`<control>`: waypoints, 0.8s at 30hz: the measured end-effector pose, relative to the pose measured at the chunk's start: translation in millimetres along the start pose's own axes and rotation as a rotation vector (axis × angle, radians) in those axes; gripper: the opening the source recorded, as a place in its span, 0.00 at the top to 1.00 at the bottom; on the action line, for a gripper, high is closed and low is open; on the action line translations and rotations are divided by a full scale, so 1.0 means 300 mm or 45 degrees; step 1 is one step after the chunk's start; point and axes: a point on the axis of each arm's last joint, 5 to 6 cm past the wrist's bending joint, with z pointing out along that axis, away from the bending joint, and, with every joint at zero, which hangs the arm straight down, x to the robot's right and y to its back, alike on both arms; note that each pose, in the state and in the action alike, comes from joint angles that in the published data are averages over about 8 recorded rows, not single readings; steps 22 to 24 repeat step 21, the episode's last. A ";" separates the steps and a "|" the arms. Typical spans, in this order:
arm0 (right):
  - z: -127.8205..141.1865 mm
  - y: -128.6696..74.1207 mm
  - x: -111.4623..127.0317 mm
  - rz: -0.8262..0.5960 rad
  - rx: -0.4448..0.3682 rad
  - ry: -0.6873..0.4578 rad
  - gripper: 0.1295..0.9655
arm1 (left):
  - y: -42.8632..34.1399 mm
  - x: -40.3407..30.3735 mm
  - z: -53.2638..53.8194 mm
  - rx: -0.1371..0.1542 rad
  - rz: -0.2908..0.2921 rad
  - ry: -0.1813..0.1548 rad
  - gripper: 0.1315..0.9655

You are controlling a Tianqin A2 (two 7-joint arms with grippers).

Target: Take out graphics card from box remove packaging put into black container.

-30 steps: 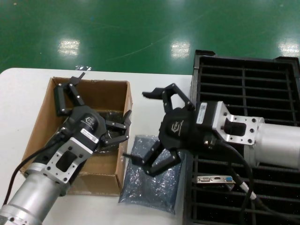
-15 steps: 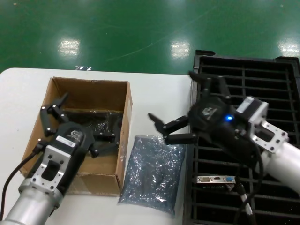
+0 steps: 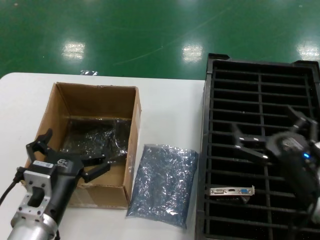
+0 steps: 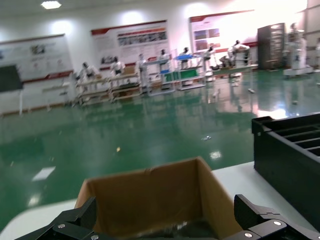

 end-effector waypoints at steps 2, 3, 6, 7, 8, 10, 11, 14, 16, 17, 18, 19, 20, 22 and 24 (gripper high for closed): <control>-0.036 0.037 0.010 0.024 -0.032 0.087 0.00 | 0.018 -0.003 -0.006 -0.021 -0.043 -0.018 0.00; -0.054 0.055 0.014 0.035 -0.049 0.130 0.00 | 0.026 -0.004 -0.009 -0.031 -0.064 -0.027 0.00; -0.102 0.099 0.025 0.058 -0.094 0.237 0.00 | 0.047 -0.007 -0.016 -0.056 -0.115 -0.050 0.00; -0.113 0.109 0.028 0.063 -0.105 0.261 0.00 | 0.052 -0.008 -0.018 -0.062 -0.126 -0.056 0.00; -0.122 0.117 0.030 0.066 -0.114 0.280 0.00 | 0.056 -0.008 -0.020 -0.067 -0.136 -0.060 0.00; -0.134 0.127 0.032 0.071 -0.126 0.305 0.00 | 0.061 -0.009 -0.022 -0.073 -0.147 -0.066 0.00; -0.137 0.128 0.032 0.071 -0.128 0.309 0.00 | 0.062 -0.009 -0.022 -0.074 -0.149 -0.067 0.00; -0.139 0.130 0.033 0.072 -0.130 0.314 0.00 | 0.063 -0.009 -0.022 -0.075 -0.151 -0.068 0.00; -0.139 0.130 0.033 0.073 -0.131 0.314 0.00 | 0.063 -0.009 -0.022 -0.076 -0.152 -0.068 0.00; -0.139 0.130 0.033 0.073 -0.131 0.314 0.00 | 0.063 -0.009 -0.022 -0.076 -0.152 -0.068 0.00; -0.139 0.130 0.033 0.073 -0.131 0.314 0.00 | 0.063 -0.009 -0.022 -0.076 -0.152 -0.068 0.00; -0.139 0.130 0.033 0.073 -0.131 0.314 0.00 | 0.063 -0.009 -0.022 -0.076 -0.152 -0.068 0.00; -0.139 0.130 0.033 0.073 -0.131 0.314 0.00 | 0.063 -0.009 -0.022 -0.076 -0.152 -0.068 0.00; -0.139 0.130 0.033 0.073 -0.131 0.314 0.00 | 0.063 -0.009 -0.022 -0.076 -0.152 -0.068 0.00; -0.139 0.130 0.033 0.073 -0.131 0.314 0.00 | 0.063 -0.009 -0.022 -0.076 -0.152 -0.068 0.00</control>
